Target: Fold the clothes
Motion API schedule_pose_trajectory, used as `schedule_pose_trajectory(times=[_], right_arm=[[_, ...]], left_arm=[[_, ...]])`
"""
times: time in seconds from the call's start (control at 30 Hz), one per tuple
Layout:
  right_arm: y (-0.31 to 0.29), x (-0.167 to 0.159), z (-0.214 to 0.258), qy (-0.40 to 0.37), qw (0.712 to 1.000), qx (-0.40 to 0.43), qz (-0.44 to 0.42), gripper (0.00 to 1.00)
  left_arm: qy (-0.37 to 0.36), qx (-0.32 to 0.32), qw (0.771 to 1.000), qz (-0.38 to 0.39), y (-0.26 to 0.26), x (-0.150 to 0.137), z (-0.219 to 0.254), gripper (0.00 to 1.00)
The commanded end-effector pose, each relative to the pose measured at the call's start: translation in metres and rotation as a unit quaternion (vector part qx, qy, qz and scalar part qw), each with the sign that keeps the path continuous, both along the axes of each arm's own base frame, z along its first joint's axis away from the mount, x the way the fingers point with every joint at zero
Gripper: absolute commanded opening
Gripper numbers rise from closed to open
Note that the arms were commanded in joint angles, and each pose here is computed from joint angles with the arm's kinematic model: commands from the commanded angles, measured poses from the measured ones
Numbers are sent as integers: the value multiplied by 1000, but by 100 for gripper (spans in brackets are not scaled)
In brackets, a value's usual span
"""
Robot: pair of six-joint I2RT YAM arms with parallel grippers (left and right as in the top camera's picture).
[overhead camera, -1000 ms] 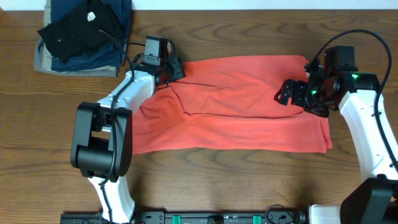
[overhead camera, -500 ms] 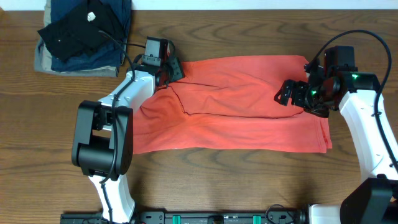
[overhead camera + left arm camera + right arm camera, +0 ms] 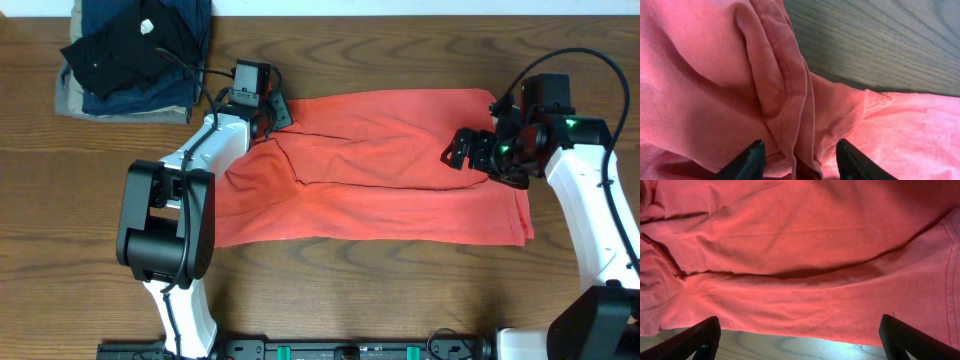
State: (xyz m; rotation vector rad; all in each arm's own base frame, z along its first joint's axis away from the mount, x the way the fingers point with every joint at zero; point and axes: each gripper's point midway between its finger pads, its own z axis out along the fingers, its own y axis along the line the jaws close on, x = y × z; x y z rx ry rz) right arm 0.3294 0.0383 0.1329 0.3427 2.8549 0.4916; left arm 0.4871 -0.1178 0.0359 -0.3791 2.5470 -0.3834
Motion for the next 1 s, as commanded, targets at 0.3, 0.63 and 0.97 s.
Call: schedule_pose_trajectory(times=[0.3, 0.63, 0.97], right_arm=[[2, 2, 0, 0, 1000, -6, 0, 99], [-4, 2, -1, 1, 1000, -24, -5, 99], [-6, 4, -1, -3, 1000, -29, -9, 99]], left_arm=[[22, 20, 1000, -9, 1, -3, -29, 47], [16, 19, 1000, -8, 1, -1, -26, 24], [-16, 12, 1000, -8, -1, 4, 7, 6]])
